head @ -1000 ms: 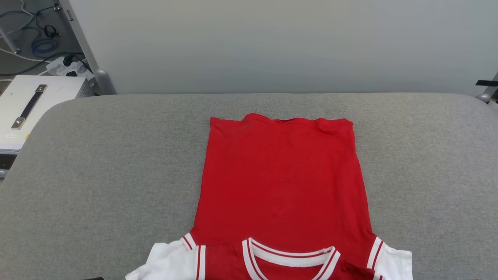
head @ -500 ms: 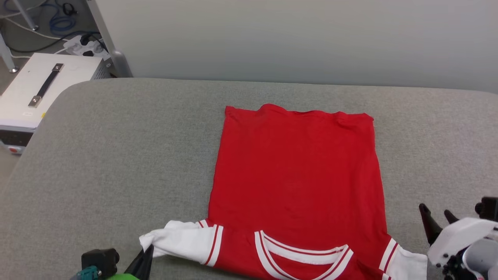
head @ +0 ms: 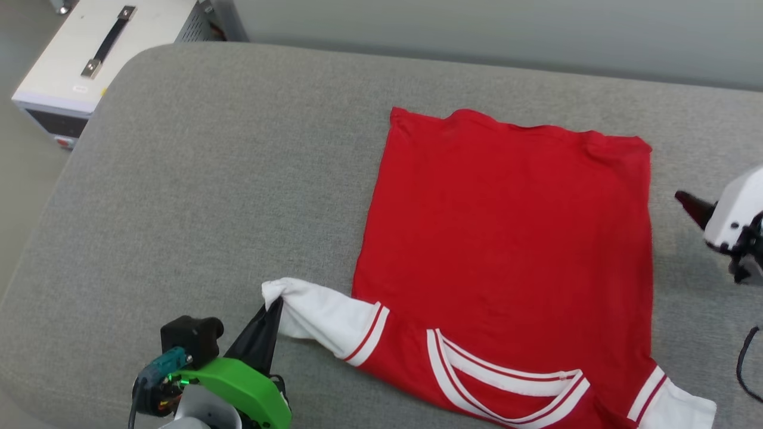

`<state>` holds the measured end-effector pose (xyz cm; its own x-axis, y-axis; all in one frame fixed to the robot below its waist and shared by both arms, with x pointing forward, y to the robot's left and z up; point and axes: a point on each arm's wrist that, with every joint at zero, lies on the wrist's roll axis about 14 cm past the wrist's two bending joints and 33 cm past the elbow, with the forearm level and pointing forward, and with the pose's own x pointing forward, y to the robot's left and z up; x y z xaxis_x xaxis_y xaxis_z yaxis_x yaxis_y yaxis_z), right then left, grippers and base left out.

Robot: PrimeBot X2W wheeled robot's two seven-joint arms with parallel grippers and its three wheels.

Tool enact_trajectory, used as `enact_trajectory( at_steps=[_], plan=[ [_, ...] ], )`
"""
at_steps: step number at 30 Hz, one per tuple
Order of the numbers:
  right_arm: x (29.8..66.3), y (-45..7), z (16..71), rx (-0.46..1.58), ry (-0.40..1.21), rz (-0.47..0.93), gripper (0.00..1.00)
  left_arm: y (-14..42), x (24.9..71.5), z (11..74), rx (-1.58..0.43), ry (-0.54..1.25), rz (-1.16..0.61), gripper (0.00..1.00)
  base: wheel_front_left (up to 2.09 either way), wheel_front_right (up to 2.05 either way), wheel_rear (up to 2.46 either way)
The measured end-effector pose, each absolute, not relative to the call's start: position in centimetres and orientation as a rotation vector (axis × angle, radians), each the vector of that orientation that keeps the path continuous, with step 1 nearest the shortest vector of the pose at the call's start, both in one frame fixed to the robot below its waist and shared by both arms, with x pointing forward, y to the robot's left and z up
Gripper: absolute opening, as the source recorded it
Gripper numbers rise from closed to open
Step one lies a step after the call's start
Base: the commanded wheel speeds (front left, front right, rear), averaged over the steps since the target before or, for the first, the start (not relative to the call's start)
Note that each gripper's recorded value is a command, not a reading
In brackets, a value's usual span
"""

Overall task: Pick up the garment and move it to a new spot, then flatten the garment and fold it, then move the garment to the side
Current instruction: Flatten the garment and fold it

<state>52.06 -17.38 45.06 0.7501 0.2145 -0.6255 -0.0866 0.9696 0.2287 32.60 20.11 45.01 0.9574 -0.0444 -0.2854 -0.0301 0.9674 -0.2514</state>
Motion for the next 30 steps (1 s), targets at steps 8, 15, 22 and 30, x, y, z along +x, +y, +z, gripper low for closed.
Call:
enact_trajectory(
  at_steps=[8, 15, 22, 30],
  plan=[
    [57.7, -14.0, 44.3, 0.123, 0.823, 0.228, 1.0, 20.5, 34.3, 44.8, -0.242, 0.28, 0.003, 0.0, 0.0, 0.0, 0.0],
    [60.5, -11.7, 41.2, 0.092, 0.902, 0.252, 1.0, 21.2, 35.0, 43.5, -0.247, 0.307, 0.033, 0.0, 0.0, 0.0, 0.0],
    [60.6, -10.6, 36.3, 0.071, 1.06, 0.26, 1.0, 22.1, 35.4, 41.3, -0.239, 0.36, 0.063, 0.0, 0.0, 0.0, 0.0],
    [60.3, -10.5, 35.3, 0.099, 1.119, 0.257, 0.0, 22.5, 35.1, 40.6, -0.243, 0.376, 0.082, 0.0, 0.0, 0.0, 0.0]
  ],
)
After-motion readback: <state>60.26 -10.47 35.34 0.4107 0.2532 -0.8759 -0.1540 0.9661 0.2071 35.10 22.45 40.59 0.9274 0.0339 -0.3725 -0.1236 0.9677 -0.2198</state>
